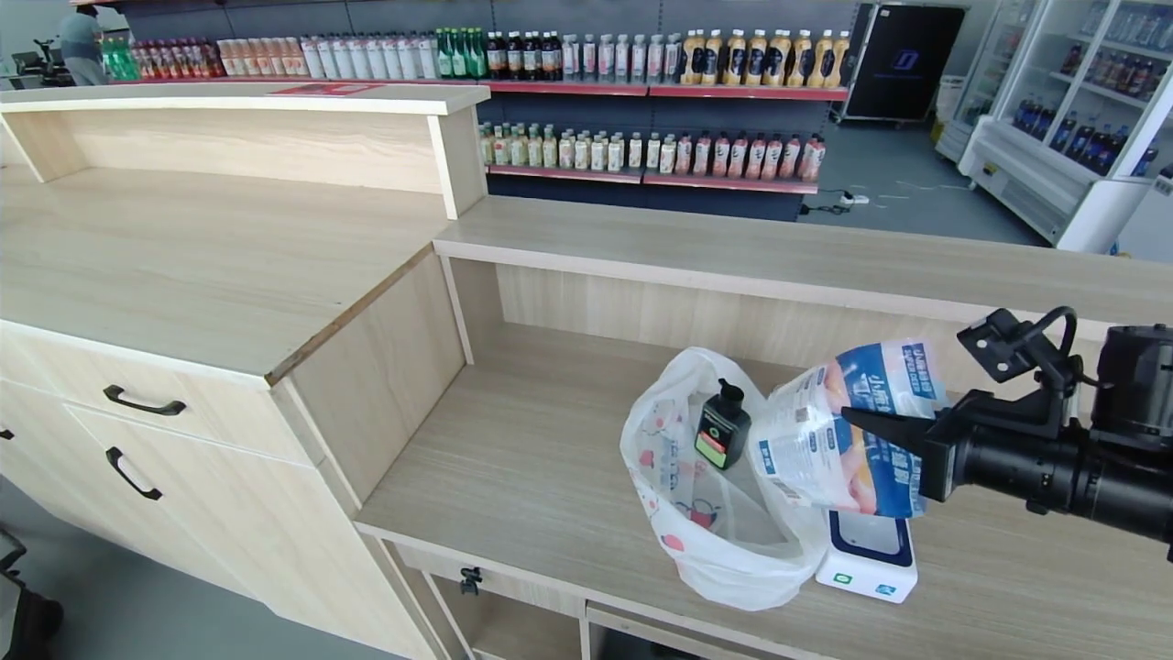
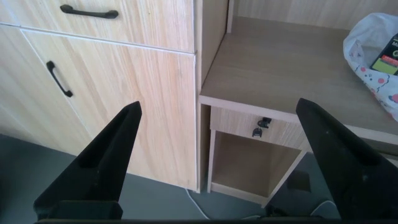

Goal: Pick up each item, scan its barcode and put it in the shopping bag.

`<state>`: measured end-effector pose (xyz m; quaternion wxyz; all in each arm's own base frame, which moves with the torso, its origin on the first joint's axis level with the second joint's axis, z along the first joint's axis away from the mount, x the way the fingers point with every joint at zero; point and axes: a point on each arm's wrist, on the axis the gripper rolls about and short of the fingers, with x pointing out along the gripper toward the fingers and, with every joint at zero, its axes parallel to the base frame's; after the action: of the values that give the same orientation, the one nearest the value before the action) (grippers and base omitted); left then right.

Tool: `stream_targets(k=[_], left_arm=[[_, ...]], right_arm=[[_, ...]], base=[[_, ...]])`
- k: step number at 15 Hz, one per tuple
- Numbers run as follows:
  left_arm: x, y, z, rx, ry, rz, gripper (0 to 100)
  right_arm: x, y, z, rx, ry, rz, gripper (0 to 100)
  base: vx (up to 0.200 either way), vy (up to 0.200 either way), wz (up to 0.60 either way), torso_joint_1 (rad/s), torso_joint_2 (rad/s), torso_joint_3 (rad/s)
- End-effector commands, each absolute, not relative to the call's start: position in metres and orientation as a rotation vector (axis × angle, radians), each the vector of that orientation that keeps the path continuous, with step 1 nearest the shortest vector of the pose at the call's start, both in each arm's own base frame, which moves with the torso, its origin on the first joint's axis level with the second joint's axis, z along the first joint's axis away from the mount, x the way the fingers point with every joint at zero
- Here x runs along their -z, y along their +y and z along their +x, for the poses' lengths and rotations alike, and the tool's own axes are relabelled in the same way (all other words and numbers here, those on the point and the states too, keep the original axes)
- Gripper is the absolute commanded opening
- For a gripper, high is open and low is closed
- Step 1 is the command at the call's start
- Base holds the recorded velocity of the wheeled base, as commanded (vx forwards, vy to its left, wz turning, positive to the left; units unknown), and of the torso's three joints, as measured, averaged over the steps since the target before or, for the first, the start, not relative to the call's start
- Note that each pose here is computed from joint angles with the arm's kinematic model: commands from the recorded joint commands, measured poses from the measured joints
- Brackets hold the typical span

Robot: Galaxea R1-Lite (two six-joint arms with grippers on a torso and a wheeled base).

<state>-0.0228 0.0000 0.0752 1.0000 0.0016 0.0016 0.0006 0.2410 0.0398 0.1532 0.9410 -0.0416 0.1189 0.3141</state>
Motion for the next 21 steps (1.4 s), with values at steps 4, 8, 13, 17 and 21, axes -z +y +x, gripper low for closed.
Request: stream_targets(k=[4, 8, 13, 17, 21], left_arm=[[-0.075, 0.0, -0.023, -0.002, 0.005, 0.003, 100], [-0.075, 0.0, -0.023, -0.002, 0.003, 0.003, 100], [-0.075, 0.0, -0.023, -0.002, 0.005, 0.003, 100], [-0.075, 0.0, -0.023, -0.002, 0.005, 0.003, 100], [-0.075, 0.0, -0.023, -0.002, 0.005, 0.003, 100]], right_arm=[[-0.117, 0.052, 0.265, -0.676, 0.36, -0.046, 0], [-0.104, 0.058, 0.272, -0.691, 0.384, -0.043, 0], [-0.09, 0.066, 0.284, -0.709, 0.38, -0.025, 0], [-0.085, 0.068, 0.283, -0.716, 0.393, -0.025, 0], [-0.07, 0.063, 0.283, -0.699, 0.43, -0.015, 0]], base=[[0.0, 0.0, 0.0, 0.0, 0.0, 0.0], [0.0, 0.0, 0.0, 0.0, 0.0, 0.0], [0.0, 0.0, 0.0, 0.0, 0.0, 0.0], [0.0, 0.0, 0.0, 0.0, 0.0, 0.0], [0.0, 0.0, 0.0, 0.0, 0.0, 0.0]])
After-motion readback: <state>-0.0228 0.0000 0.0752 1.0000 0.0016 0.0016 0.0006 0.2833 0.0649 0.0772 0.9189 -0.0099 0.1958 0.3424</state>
